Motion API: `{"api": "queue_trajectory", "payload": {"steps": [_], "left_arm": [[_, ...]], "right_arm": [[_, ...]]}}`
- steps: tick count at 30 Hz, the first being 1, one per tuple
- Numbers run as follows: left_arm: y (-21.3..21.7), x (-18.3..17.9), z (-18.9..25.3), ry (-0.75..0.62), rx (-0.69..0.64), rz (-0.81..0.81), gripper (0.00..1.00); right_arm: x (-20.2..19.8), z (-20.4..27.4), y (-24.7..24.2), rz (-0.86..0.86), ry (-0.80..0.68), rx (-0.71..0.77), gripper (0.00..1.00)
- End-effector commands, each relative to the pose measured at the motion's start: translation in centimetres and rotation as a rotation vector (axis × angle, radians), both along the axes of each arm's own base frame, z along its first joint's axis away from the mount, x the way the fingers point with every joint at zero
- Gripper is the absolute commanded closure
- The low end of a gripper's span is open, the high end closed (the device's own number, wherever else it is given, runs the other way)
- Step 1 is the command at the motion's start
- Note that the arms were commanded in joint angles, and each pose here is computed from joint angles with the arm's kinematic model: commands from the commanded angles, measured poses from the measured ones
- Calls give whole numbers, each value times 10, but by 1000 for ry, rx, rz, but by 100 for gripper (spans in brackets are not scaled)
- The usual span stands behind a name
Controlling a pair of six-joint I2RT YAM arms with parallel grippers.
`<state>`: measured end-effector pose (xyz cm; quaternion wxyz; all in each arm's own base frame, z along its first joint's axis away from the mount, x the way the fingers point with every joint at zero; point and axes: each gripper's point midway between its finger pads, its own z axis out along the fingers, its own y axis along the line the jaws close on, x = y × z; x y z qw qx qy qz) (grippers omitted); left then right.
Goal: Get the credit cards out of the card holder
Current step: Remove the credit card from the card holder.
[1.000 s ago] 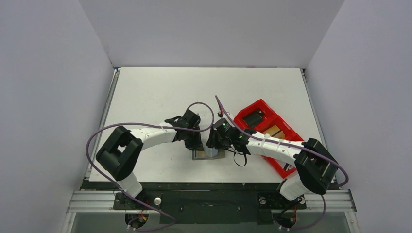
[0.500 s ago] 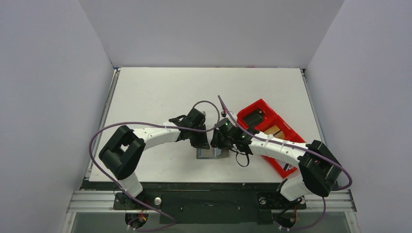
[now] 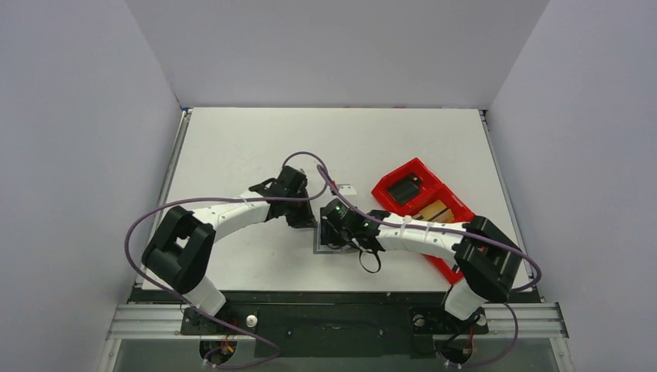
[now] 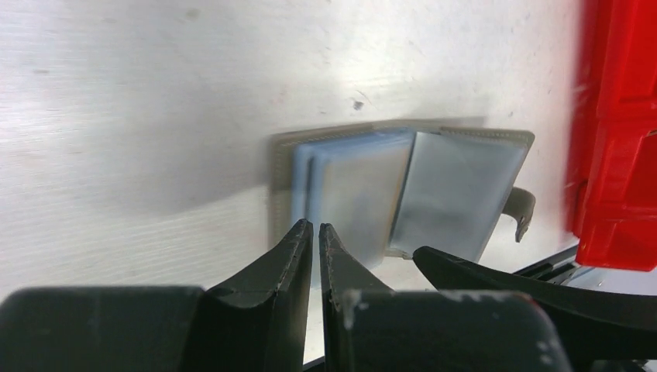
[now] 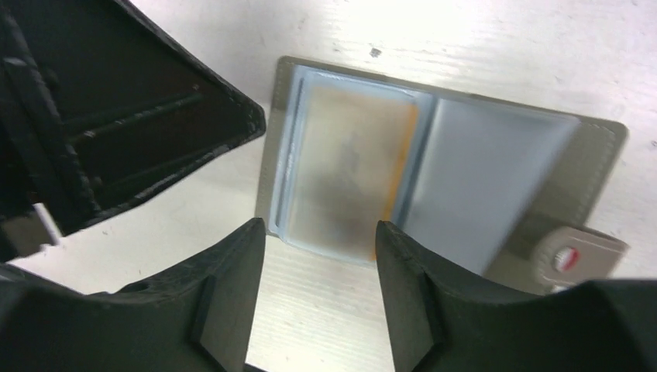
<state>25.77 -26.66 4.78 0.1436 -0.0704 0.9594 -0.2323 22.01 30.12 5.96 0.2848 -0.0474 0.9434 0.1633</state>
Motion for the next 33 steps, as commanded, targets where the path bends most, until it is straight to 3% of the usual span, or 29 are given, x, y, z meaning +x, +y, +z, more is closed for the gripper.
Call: {"api": "queue_trajectory", "payload": {"steps": [1, 8, 13, 18, 25, 28, 31, 33], "left_arm": [[24, 11, 18, -47, -7, 58, 93], [43, 11, 19, -43, -4, 82, 93], [44, 10, 16, -34, -8, 78, 93], [43, 8, 14, -26, -12, 74, 93], [43, 6, 13, -22, -16, 64, 93], [43, 5, 14, -22, -18, 61, 93], [41, 3, 18, -25, -34, 48, 93], [38, 2, 22, -30, -48, 39, 93]], "right_arm": [[15, 0, 10, -12, -59, -89, 46], [18, -25, 3, -32, -33, -206, 40], [15, -33, 7, -17, -16, -212, 42], [12, -39, 10, -7, -2, -202, 57], [9, -34, 21, 29, 1, -140, 64], [8, -32, 30, 51, 1, -96, 76], [5, -27, 45, 87, 8, -17, 96], [3, -24, 54, 111, 12, 36, 100]]}}
